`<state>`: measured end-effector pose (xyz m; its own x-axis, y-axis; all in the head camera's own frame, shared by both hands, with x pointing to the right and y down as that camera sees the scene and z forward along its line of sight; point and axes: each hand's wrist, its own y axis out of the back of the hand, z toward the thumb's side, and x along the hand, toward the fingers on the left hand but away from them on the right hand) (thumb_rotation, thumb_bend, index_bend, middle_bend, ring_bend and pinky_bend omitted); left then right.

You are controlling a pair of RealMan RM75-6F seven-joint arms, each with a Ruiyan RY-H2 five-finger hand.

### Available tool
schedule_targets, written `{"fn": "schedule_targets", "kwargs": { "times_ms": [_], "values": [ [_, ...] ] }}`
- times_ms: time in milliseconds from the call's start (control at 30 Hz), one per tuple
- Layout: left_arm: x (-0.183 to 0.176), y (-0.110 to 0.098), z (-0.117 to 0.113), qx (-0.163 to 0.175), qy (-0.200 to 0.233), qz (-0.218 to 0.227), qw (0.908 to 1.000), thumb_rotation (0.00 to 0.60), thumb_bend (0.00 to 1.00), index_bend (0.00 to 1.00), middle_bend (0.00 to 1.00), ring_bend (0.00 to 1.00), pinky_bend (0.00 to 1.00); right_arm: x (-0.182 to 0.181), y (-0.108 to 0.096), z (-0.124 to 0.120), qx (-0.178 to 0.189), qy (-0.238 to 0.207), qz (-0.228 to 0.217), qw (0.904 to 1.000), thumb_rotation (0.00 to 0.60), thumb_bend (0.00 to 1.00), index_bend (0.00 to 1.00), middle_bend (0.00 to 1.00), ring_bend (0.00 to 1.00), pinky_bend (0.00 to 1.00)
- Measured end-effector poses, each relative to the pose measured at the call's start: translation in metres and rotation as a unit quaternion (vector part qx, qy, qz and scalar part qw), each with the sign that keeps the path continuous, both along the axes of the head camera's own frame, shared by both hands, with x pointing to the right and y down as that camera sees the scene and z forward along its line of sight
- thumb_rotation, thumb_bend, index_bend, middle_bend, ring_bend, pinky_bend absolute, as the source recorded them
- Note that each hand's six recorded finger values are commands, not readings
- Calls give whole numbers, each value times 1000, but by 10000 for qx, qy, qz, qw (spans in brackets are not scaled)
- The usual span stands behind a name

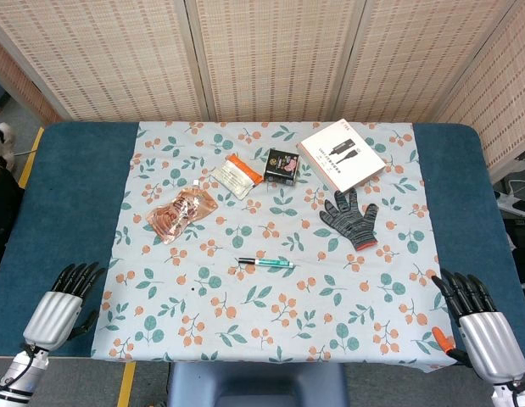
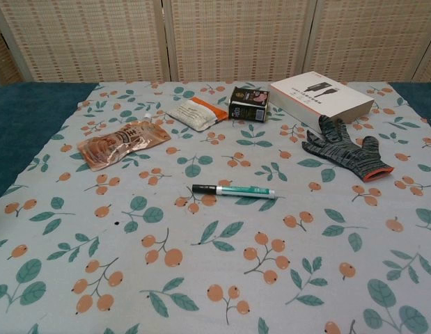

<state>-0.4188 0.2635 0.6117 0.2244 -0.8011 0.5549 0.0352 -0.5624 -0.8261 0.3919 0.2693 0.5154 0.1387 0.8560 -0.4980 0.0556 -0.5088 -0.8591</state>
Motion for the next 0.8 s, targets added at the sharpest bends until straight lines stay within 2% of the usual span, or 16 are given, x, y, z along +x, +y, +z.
{"fn": "schedule_targets", "kwargs": {
  "times_ms": [200,400,567,733,800],
  "values": [
    [3,0,-1,61,91,59,9999,600,399,0,0,0,54,-2,1,9,-7,34,-62,10000,600,237,0,0,0,0],
    [0,-4,-7,251,221,10,9994,600,398,0,0,0,54,-23,-10,35,-35,-72,-178,9998,600,237,0,0,0,0],
    [-7,-9,-1,195,112,-99,9997,600,399,0,0,0,54,-65,-37,69,-16,-1,-555,9985,600,236,13,25,0,0],
    [-13,-17,4,208,25,-206,9996,600,398,0,0,0,54,-141,-70,117,-105,-96,-892,9959,600,237,106,109,0,0],
    [-16,-19,5,215,-23,-241,9995,600,398,0,0,0,54,-162,-77,130,-182,-156,-941,9953,600,237,138,132,0,0]
  ]
}}
